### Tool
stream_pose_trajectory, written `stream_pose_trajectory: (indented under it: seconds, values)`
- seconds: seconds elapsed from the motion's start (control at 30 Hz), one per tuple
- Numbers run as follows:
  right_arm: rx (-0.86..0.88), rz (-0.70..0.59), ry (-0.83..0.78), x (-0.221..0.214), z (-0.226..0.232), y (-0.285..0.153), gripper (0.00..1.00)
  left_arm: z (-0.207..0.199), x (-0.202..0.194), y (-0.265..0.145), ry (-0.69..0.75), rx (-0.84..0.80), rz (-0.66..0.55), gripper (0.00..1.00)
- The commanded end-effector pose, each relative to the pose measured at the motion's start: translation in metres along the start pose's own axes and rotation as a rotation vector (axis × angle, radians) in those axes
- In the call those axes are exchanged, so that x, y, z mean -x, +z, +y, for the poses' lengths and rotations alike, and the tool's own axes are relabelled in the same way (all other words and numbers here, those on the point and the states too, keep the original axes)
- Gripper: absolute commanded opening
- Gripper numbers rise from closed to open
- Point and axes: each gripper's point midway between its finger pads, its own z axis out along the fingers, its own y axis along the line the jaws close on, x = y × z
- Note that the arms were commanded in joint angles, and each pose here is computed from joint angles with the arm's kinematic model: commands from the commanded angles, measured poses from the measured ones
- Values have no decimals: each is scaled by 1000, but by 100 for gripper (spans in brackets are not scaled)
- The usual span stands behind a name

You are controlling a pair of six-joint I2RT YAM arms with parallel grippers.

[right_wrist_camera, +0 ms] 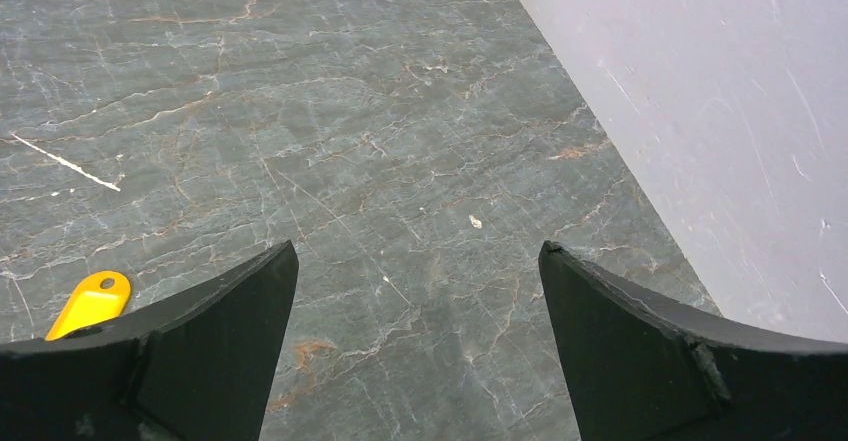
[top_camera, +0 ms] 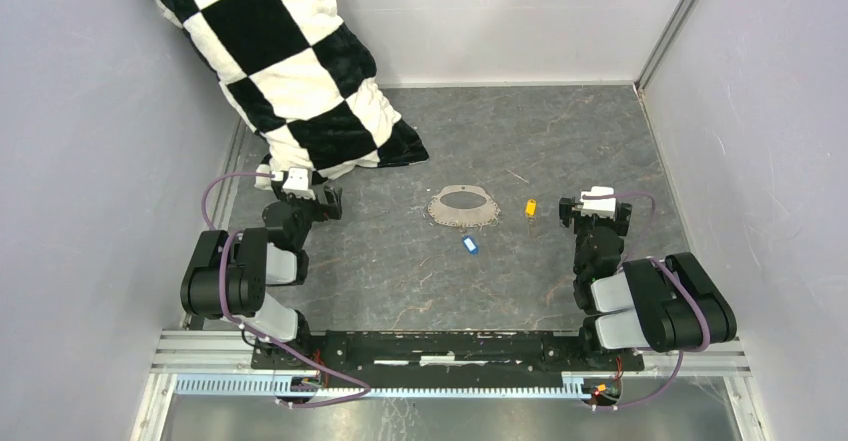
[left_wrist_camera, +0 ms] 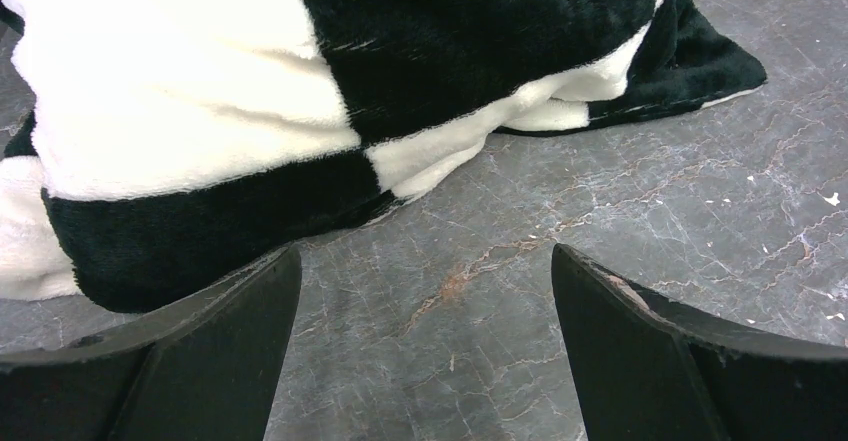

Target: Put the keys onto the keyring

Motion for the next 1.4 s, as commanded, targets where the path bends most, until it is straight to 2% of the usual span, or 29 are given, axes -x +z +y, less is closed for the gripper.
stream_pose_trajectory:
  seconds: [0.0,0.33,0.4,0.47,0.5,0.6,0.7,0.83,0.9,1.03,1.2,1.37]
  values:
    - [5,19,3,-16,-6,-21,98,2,12,2,6,16,-46,100]
    - [-4,3,9,-10,-8,-21,98,2,13,1,7,14,-51,100]
    - [38,71,6,-2,4,-4,98,7,19,3,-7,36,-48,100]
    - [44,136,131,12,15,12,98,10,30,13,-23,40,10,100]
    - [73,156,230,19,26,18,98,7,30,17,-14,16,86,100]
    - [260,174,359,36,63,25,98,-1,41,22,23,-69,264,100]
    - [523,216,318,40,112,20,98,-11,39,13,46,-158,403,100]
    - [673,269,173,30,157,-2,98,-31,35,-10,20,-266,500,100]
    - [710,286,127,26,171,-11,98,-39,39,-16,-1,-306,499,100]
    - [738,299,107,26,184,-18,91,-52,43,-23,-33,-365,509,100]
    - [761,330,82,23,194,-21,85,-50,42,-24,-43,-362,558,100]
    - [797,350,64,20,205,-22,75,-54,45,-29,-43,-379,561,100]
